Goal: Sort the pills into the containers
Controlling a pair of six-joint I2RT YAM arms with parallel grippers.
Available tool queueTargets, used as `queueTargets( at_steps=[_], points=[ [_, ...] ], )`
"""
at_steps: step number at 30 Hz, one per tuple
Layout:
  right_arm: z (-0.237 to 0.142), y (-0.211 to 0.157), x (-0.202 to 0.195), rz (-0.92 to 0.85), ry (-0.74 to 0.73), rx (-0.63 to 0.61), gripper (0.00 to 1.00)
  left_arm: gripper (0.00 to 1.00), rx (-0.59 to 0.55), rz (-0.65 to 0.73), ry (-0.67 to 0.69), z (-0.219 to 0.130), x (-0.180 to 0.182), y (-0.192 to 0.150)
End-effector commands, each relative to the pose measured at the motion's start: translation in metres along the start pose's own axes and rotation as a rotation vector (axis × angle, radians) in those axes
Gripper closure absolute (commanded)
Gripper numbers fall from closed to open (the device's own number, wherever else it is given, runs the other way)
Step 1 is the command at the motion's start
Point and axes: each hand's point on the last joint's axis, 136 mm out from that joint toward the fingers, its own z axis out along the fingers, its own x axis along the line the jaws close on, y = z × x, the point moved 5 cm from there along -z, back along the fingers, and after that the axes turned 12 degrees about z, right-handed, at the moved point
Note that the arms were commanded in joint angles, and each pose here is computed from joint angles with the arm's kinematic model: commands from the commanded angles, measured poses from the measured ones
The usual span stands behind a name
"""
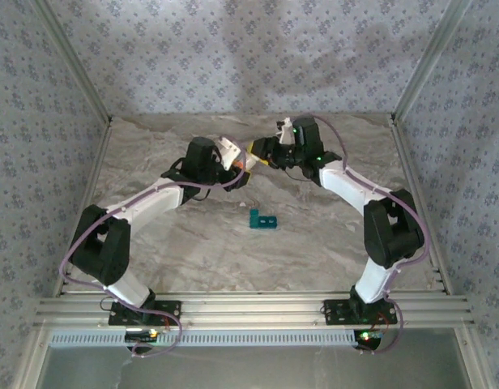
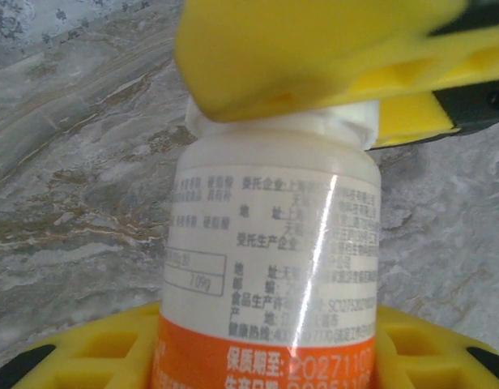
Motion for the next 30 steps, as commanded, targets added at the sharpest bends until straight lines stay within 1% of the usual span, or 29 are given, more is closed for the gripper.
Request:
queueTargets(
  at_steps=[1, 3, 5, 6, 7, 8, 9, 10, 12, 13, 16, 20, 23, 30],
  points=[
    [-0.017, 0.008, 0.031, -0.17, 0.17, -0.041, 0.61, 1.0, -0.18, -0.057, -0.103, -0.02, 0.0, 0.035],
    [-0.019, 0.004, 0.026, -0.178, 0.187, -0.025, 0.6, 1.0, -0.197, -0.083, -0.15, -0.023, -0.001, 0.038],
    [-0.019, 0.004, 0.029, -0.181, 0.202, -0.018, 0.59, 1.0, -0.2, -0.091, -0.174, -0.023, -0.002, 0.04],
    [-0.02, 0.005, 0.031, -0.177, 0.205, -0.02, 0.57, 1.0, -0.198, -0.091, -0.179, -0.022, -0.003, 0.04],
    [-0.02, 0.005, 0.033, -0.176, 0.208, -0.021, 0.54, 1.0, -0.198, -0.09, -0.176, -0.023, -0.003, 0.04],
    [-0.021, 0.006, 0.034, -0.171, 0.206, -0.022, 0.48, 1.0, -0.195, -0.09, -0.168, -0.023, -0.002, 0.039],
    [-0.023, 0.007, 0.035, -0.165, 0.203, -0.029, 0.39, 1.0, -0.193, -0.086, -0.155, -0.023, -0.001, 0.039],
    [-0.025, 0.008, 0.034, -0.156, 0.191, -0.037, 0.34, 1.0, -0.184, -0.082, -0.138, -0.022, 0.001, 0.037],
    [-0.031, 0.011, 0.033, -0.142, 0.164, -0.058, 0.28, 1.0, -0.169, -0.07, -0.103, -0.023, 0.004, 0.035],
    [-0.038, 0.018, 0.045, -0.147, 0.168, -0.087, 0.26, 1.0, -0.157, -0.061, -0.084, -0.023, 0.005, 0.033],
    [-0.049, 0.026, 0.041, -0.094, 0.122, -0.134, 0.24, 1.0, -0.127, -0.021, -0.032, -0.023, 0.007, 0.031],
    [-0.058, 0.034, 0.026, 0.008, -0.004, -0.191, 0.21, 1.0, -0.088, 0.044, 0.032, -0.02, 0.004, 0.029],
    [-0.059, 0.037, 0.017, 0.059, -0.085, -0.202, 0.21, 1.0, -0.068, 0.081, 0.063, -0.018, 0.001, 0.029],
    [-0.04, 0.032, 0.013, 0.102, -0.101, -0.156, 0.21, 1.0, -0.053, 0.111, 0.066, -0.013, -0.004, 0.031]
  ],
)
